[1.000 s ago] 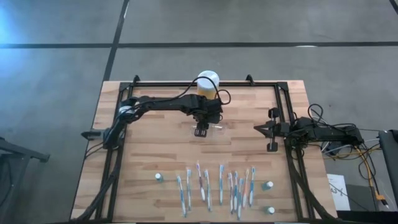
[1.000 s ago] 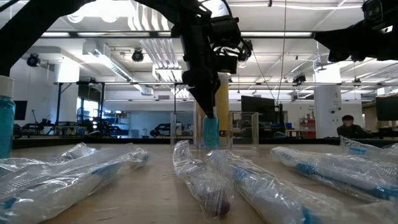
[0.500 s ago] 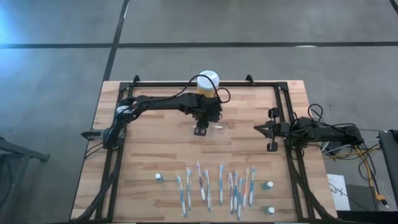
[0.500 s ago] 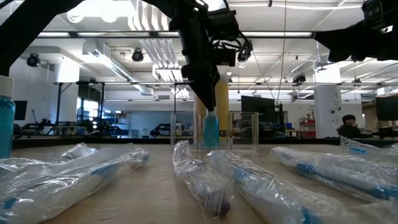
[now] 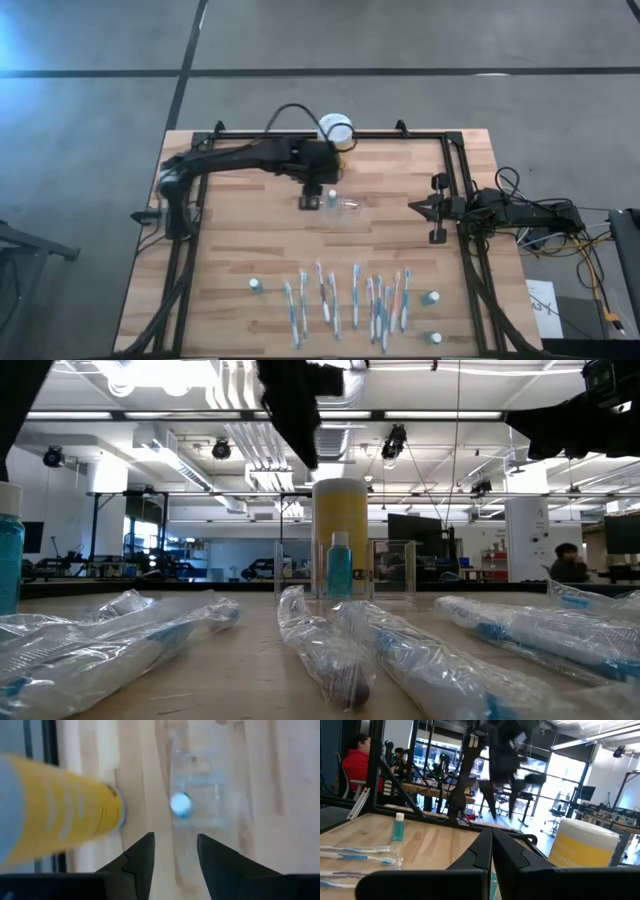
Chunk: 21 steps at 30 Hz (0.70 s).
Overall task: Pick & Place toothbrushing station
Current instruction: Put the blue mouthwash into the transparent organizer
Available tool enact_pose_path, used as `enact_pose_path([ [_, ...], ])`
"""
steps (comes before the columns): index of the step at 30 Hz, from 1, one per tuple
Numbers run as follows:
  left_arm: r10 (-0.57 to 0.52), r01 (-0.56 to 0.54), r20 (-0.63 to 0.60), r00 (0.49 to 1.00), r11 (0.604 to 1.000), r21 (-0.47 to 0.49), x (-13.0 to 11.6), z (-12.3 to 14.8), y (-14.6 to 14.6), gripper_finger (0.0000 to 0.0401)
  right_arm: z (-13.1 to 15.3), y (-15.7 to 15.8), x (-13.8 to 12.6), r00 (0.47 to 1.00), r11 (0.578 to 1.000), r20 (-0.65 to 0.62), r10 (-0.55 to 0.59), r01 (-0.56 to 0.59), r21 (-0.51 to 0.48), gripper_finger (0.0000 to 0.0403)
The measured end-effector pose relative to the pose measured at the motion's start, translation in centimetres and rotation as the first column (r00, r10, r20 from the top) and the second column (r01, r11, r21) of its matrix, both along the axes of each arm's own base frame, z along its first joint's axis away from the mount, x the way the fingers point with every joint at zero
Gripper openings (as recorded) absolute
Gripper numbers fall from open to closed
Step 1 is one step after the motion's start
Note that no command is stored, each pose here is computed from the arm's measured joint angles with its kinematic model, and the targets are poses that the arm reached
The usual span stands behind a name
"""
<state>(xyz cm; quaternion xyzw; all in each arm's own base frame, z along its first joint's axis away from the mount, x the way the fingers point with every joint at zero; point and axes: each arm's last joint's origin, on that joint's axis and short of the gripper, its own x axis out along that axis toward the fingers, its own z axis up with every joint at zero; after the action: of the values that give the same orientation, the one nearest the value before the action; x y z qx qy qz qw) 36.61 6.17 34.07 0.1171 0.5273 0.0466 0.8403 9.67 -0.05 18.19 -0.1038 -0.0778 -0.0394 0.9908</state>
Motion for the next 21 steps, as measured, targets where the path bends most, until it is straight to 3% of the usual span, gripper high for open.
enact_pose_path([
  [4, 0.082, -0.079, 0.087, 0.993, 0.996, -0.038, -4.2, 4.4, -2.2, 0.0150, 0.0, 0.0, 0.0, 1.000, 1.000, 0.001, 0.000, 0.000, 0.000, 0.0008],
  [11, 0.217, -0.162, 0.269, 0.938, 0.964, -0.209, -11.6, 10.0, -5.7, 0.0125, 0.0, 0.0, 0.0, 1.000, 1.000, 0.002, 0.001, -0.001, 0.004, 0.0008],
  [16, 0.233, -0.142, 0.328, 0.916, 0.950, -0.278, -15.5, 11.2, -7.6, 0.0101, 0.0, 0.0, 0.0, 1.000, 1.000, 0.003, 0.003, -0.003, 0.016, 0.0008],
  [21, 0.465, -0.359, 0.340, 0.818, 0.873, -0.330, -17.9, 9.7, -7.6, 0.0071, 0.0, 0.0, 0.0, 1.000, 1.000, 0.004, 0.004, -0.004, 0.022, 0.0008],
])
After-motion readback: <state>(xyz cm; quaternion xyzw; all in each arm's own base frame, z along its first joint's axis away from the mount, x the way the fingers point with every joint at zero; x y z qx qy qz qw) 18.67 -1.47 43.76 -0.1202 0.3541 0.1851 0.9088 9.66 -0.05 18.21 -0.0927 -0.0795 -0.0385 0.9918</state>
